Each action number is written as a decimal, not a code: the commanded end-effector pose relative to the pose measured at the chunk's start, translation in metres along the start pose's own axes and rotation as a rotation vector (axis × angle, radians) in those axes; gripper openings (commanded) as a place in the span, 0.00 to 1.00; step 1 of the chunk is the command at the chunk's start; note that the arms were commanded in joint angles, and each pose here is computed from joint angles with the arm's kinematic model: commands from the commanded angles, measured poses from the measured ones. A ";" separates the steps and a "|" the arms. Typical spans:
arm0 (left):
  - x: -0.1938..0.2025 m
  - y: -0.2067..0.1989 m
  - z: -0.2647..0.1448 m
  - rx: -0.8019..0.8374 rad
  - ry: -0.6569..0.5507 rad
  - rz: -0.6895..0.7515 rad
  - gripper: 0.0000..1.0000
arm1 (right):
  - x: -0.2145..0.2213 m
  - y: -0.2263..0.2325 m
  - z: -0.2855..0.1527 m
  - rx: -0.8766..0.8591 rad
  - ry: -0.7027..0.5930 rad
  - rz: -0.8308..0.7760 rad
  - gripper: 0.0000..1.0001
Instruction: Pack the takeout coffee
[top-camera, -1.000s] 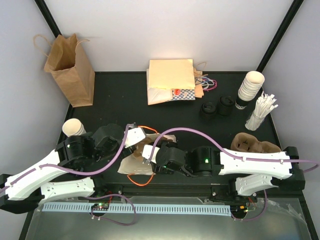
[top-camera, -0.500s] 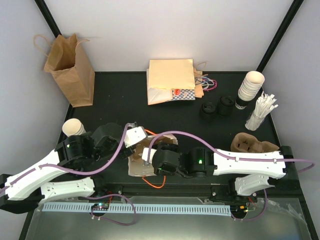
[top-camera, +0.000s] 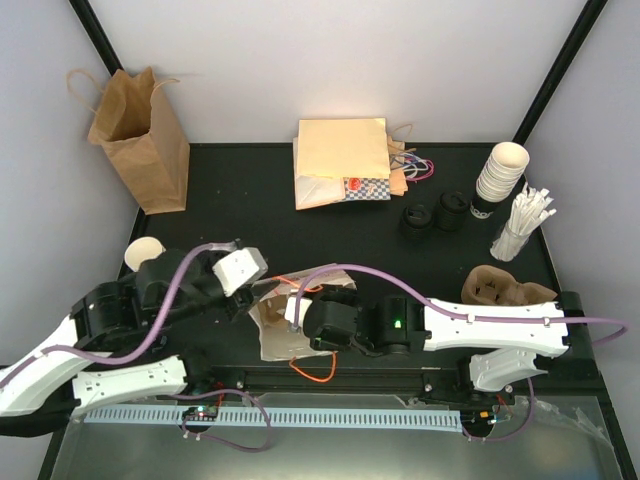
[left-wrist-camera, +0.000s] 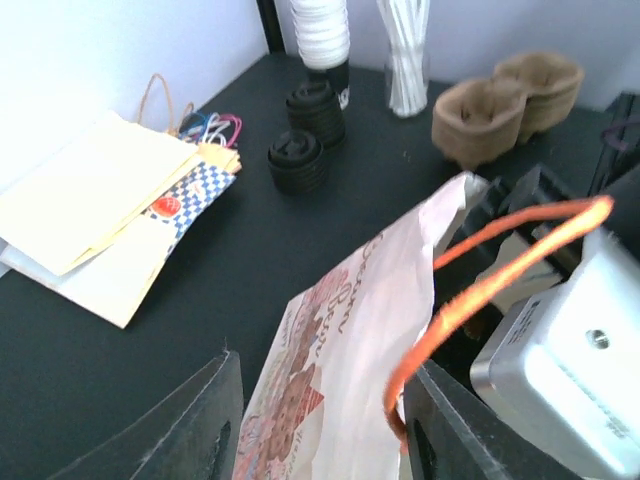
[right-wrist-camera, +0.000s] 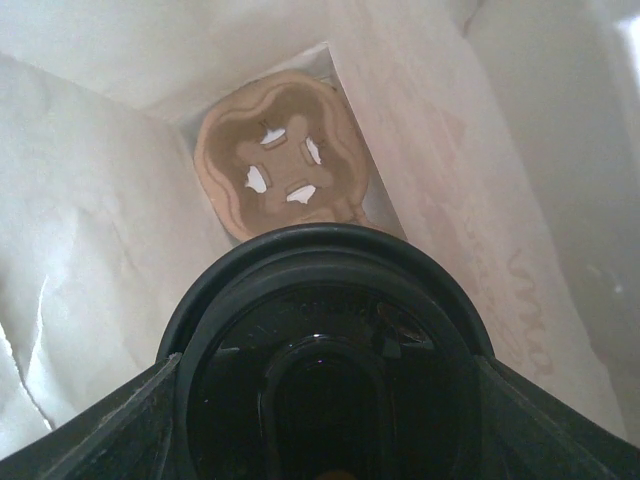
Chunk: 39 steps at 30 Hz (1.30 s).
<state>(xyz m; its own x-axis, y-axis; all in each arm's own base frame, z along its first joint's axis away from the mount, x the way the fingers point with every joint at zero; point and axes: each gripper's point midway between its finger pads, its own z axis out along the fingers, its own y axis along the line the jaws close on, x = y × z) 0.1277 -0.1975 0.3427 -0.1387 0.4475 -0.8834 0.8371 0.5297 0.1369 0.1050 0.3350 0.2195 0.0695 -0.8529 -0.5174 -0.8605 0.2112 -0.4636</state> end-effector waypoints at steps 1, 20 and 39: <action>-0.032 0.019 -0.032 -0.062 -0.169 -0.238 0.53 | 0.002 0.001 0.003 0.015 0.017 -0.032 0.48; -0.021 -0.033 -0.035 0.239 -0.029 -0.191 0.65 | 0.007 -0.001 0.008 0.034 0.061 -0.185 0.48; -0.026 -0.019 -0.004 0.139 0.017 -0.115 0.01 | 0.005 0.002 0.013 0.027 0.069 -0.210 0.48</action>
<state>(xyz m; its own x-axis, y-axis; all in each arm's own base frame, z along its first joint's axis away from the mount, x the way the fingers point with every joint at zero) 0.1057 -0.2232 0.3366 -0.2819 0.4734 -0.8345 0.8990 0.4342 -0.0573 0.1089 0.3329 0.1980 0.1931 -0.9157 -0.3524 -0.8307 0.0386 -0.5554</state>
